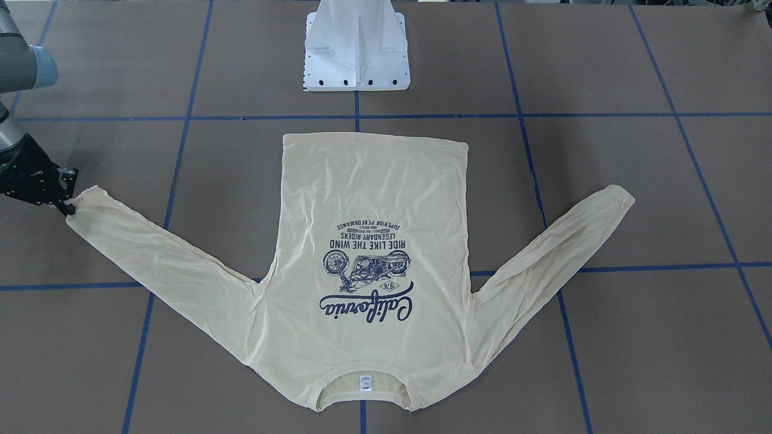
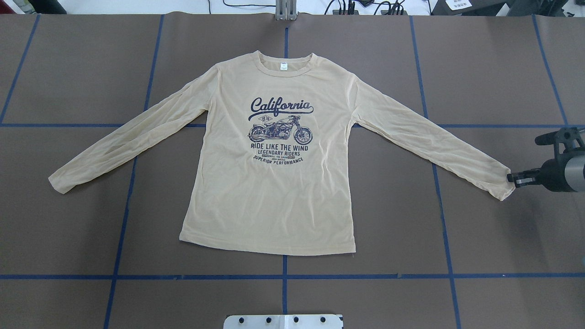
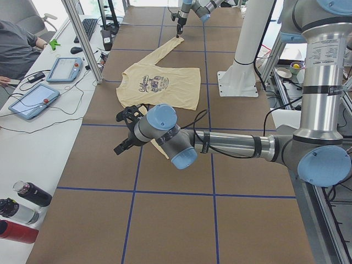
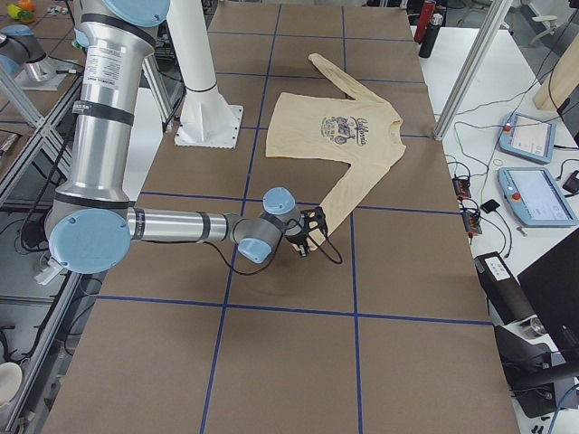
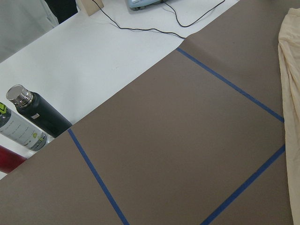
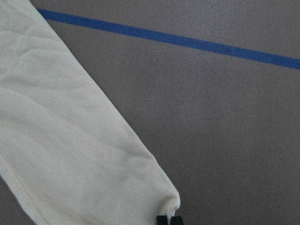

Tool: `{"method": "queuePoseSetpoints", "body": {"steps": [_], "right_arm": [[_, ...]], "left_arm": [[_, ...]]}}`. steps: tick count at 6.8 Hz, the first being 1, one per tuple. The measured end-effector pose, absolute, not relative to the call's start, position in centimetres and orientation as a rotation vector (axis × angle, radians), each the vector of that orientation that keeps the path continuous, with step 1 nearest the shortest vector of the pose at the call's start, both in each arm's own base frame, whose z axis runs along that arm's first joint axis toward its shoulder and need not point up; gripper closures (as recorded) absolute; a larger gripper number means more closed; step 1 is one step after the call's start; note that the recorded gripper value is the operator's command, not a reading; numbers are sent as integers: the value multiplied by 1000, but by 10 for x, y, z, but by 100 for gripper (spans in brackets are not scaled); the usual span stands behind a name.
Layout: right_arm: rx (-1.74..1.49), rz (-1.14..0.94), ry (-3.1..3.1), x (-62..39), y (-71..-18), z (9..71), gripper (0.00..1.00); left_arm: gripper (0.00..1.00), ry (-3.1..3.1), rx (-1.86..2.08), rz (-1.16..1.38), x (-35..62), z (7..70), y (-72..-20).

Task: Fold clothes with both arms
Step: 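Move the right gripper to the cuff of the sleeve nearest it and grasp, then lift the sleeve with the right gripper and carry it across the shirt chest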

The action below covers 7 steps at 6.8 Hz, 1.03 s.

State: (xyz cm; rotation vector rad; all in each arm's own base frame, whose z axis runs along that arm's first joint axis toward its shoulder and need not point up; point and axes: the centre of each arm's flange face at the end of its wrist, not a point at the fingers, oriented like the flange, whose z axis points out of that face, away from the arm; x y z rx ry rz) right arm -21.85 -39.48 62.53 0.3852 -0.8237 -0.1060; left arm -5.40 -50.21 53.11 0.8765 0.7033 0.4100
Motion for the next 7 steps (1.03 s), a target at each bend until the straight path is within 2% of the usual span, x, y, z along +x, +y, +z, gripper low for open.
{"method": "queuePoseSetpoints", "body": {"steps": [3,7], "right_arm": [[432,-117,-874,-232,-411,556,100],[406,-70,-849,-321,-521,356,100]], "left_arm": [[0,703,876,408,-54,532,-502],[0,703,875,406,-54,533,-502]]}}
